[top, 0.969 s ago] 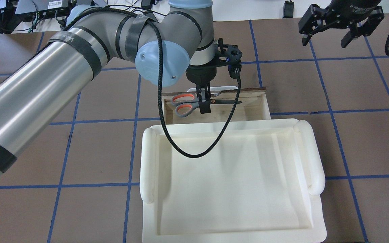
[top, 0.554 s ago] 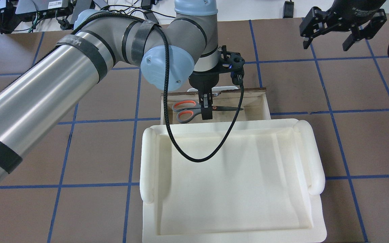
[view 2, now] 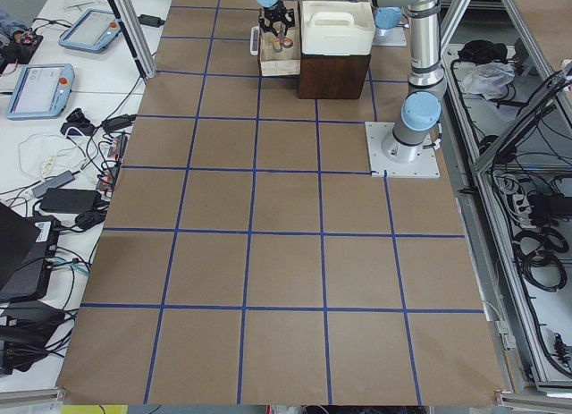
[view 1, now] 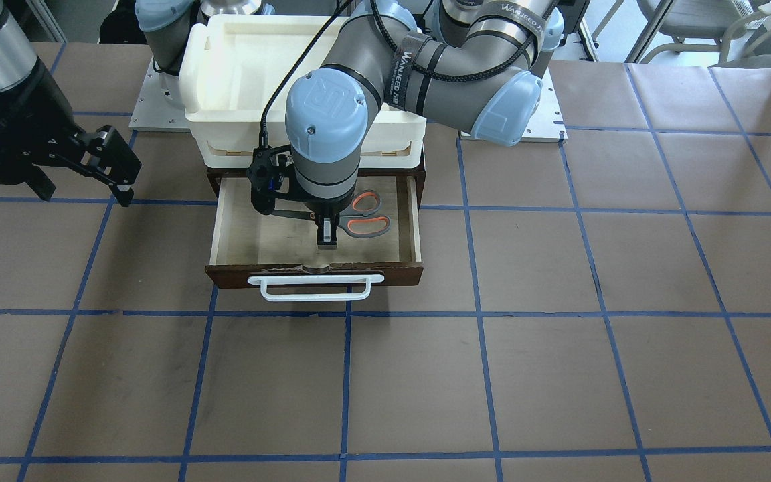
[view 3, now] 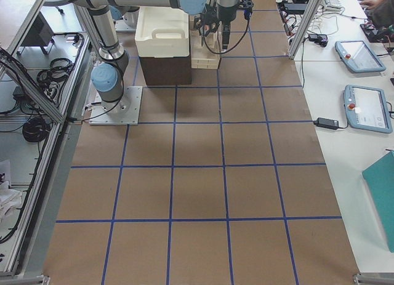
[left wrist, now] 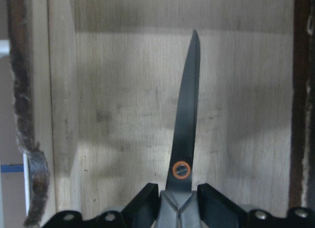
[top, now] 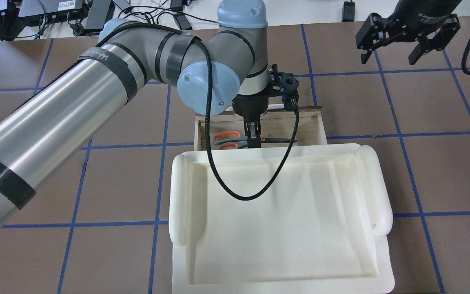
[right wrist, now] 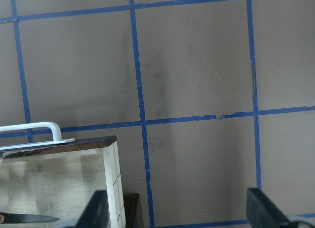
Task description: Place scissors in drawer with both arms
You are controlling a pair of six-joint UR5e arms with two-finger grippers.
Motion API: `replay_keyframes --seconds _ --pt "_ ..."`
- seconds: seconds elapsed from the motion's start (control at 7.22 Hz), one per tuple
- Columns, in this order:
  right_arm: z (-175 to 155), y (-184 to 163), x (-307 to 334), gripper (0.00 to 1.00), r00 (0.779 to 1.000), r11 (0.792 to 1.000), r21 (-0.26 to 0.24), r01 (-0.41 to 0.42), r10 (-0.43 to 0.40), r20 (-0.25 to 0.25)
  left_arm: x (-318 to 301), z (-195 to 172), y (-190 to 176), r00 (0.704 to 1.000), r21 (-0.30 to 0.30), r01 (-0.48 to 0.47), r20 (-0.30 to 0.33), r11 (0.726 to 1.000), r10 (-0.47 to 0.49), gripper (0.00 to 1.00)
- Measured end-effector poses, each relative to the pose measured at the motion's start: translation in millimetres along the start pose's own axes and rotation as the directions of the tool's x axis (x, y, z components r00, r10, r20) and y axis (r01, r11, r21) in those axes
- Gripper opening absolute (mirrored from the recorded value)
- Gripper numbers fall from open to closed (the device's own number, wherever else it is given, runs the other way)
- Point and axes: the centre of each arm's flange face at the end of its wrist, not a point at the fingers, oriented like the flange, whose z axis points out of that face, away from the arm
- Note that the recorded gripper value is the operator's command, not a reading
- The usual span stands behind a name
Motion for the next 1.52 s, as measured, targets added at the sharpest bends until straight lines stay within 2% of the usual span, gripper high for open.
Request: replay_keyframes --seconds 0.28,0.42,0.55,0.69,1.25,1.52 --pt "0.7 3.3 -13.0 1.00 0.999 1.000 0.001 0.029 -0.029 -0.014 2.7 4.2 -5.8 1.000 -0.003 -0.006 -0.002 1.000 0.006 0.01" --pt "0.9 3.8 -14.5 1.00 0.999 0.999 0.002 0.035 -0.035 -0.017 4.9 4.8 -9.0 1.000 -0.002 -0.010 0.000 1.000 0.010 0.17" --pt "1.2 4.0 -14.8 1.00 0.999 0.999 0.000 0.037 -0.037 -0.020 6.2 5.5 -11.0 1.000 -0.003 -0.009 0.000 1.000 0.009 0.67" --pt "1.4 4.1 -14.8 1.00 0.999 0.999 -0.001 0.037 -0.037 -0.021 6.7 6.5 -11.6 1.000 -0.004 -0.003 -0.002 1.000 0.003 1.00" --pt "2.2 5.0 -15.0 1.00 0.999 1.000 -0.005 0.026 -0.026 -0.021 8.9 6.4 -13.9 1.000 -0.004 0.011 -0.002 1.000 -0.011 1.00" --pt "2.1 5.3 -15.0 1.00 0.999 1.000 -0.005 0.025 -0.025 -0.020 15.1 -11.7 -13.1 1.000 0.012 0.007 0.028 1.000 -0.007 1.00"
